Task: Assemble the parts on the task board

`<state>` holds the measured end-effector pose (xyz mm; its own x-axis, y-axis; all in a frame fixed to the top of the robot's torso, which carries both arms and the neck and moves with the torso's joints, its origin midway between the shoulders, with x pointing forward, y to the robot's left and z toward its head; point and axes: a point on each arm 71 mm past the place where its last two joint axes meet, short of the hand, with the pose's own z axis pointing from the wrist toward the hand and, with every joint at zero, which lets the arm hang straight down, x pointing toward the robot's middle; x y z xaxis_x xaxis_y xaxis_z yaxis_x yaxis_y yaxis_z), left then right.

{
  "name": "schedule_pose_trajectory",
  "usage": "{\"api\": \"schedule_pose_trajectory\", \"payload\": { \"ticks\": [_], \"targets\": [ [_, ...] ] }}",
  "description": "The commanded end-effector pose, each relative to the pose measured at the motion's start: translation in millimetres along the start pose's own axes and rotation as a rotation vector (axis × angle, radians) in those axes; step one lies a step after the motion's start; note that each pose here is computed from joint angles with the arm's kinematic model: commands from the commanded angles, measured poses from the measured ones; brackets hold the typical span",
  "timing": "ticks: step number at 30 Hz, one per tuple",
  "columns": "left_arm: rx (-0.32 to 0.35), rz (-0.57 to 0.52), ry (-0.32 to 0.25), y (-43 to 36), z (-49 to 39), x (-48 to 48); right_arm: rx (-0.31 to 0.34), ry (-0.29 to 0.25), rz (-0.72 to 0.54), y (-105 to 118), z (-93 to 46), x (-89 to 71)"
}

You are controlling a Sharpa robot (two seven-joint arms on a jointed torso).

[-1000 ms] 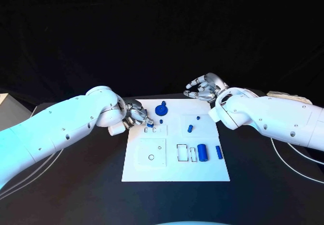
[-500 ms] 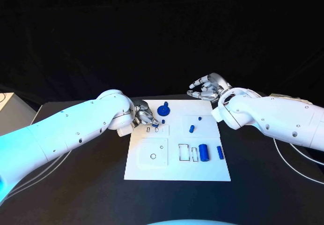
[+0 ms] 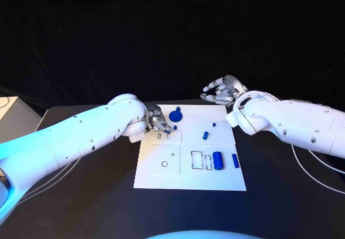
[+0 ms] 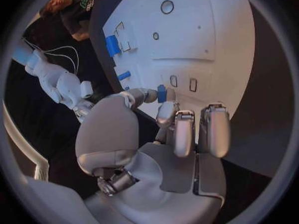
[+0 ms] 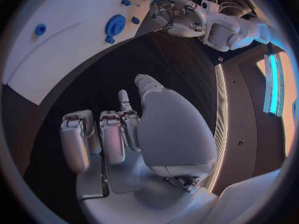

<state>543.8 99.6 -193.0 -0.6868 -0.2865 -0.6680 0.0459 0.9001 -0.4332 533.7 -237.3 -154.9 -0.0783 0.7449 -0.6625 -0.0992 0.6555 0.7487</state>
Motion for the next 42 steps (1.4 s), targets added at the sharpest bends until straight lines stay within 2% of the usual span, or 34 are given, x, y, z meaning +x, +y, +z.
{"api": "schedule_pose_trajectory", "payload": {
  "ticks": [1,14,42],
  "targets": [
    [-0.003,0.022,0.003,-1.9,0.8,1.1,-0.014,0.006,-0.009,0.9,0.2,0.7],
    [-0.016,0.053,0.036,-5.3,5.5,5.7,-0.013,0.004,-0.012,0.4,-0.5,-0.3],
    [-0.036,0.061,0.046,-0.9,10.0,7.7,-0.014,0.005,-0.014,1.1,-1.7,-0.9]
  ]
}}
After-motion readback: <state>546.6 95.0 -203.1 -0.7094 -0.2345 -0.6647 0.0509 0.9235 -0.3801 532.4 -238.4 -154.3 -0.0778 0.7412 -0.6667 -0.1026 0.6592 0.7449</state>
